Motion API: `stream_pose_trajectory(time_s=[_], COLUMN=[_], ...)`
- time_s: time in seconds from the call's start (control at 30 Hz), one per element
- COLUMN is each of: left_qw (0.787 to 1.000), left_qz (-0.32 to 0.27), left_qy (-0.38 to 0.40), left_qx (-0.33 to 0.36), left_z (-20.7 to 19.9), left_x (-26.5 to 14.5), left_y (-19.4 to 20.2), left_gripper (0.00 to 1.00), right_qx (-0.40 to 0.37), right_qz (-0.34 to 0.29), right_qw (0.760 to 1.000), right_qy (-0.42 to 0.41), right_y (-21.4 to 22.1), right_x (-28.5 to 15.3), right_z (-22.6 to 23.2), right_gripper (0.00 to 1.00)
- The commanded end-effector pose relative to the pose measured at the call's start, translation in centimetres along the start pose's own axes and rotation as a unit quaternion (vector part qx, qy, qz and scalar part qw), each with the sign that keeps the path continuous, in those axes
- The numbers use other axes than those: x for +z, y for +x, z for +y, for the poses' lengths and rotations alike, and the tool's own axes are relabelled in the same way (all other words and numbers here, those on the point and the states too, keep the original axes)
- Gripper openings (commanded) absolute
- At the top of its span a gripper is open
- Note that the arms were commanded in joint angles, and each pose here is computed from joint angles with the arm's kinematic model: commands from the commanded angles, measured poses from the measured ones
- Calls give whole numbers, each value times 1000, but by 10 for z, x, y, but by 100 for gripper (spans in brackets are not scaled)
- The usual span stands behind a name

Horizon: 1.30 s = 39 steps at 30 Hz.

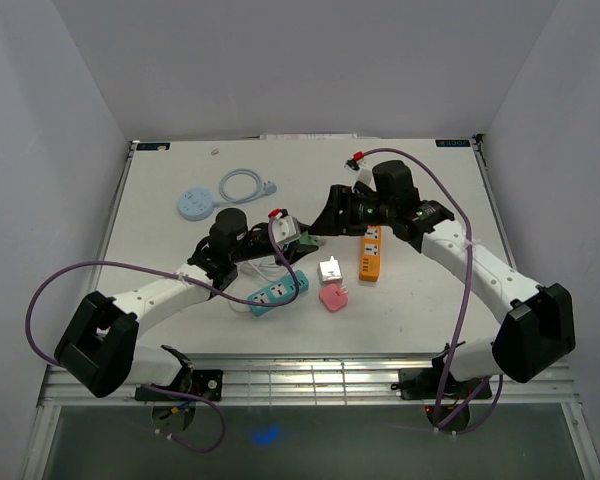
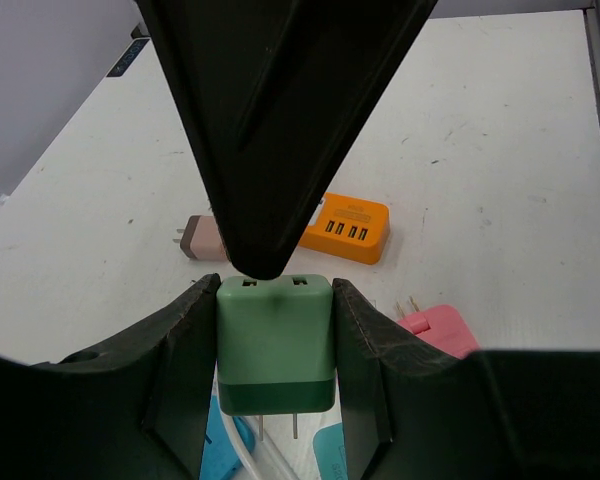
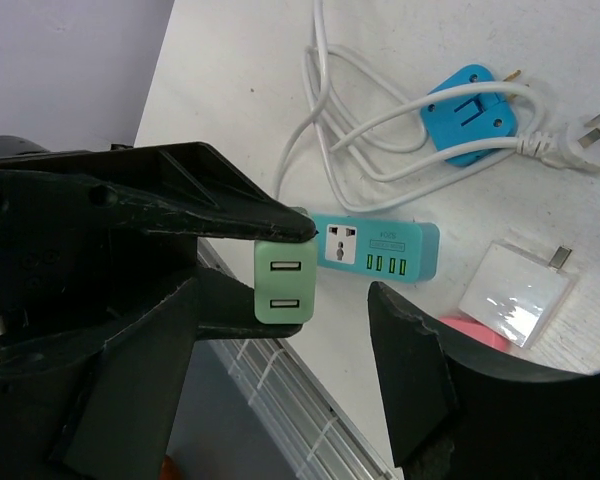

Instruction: Insert the plug

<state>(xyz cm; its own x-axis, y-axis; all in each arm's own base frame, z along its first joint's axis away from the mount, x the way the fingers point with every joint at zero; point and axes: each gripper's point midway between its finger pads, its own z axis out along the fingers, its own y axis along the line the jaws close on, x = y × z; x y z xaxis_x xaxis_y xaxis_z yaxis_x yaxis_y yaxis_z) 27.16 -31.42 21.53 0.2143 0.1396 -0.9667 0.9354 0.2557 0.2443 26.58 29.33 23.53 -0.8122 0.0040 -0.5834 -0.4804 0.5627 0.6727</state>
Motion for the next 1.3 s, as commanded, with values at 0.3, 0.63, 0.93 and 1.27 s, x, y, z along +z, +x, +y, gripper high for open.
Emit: stream_pose_trajectory(time_s=[0.3, 0.63, 0.93, 1.27], left_qw=[999, 999, 999, 998], left_qz=[-27, -26, -26, -22], left_qy=[-1, -1, -1, -52], left_qx=[23, 24, 23, 19], left_z=[-2, -2, -2, 10], left_x=[-4, -4, -4, -12], left_y=[-22, -21, -22, -19], left_gripper=[12, 12, 21, 86], right_qx=[0, 9, 14, 3], right_qz=[-5, 11, 21, 11], right_qw=[1000, 1000, 1000, 1000], right_qy=[6, 3, -1, 29], right_y=[3, 14, 20, 8], right_x=[26, 39, 45, 48], right_z=[-1, -1, 0, -10], right_gripper=[66, 61, 29, 8])
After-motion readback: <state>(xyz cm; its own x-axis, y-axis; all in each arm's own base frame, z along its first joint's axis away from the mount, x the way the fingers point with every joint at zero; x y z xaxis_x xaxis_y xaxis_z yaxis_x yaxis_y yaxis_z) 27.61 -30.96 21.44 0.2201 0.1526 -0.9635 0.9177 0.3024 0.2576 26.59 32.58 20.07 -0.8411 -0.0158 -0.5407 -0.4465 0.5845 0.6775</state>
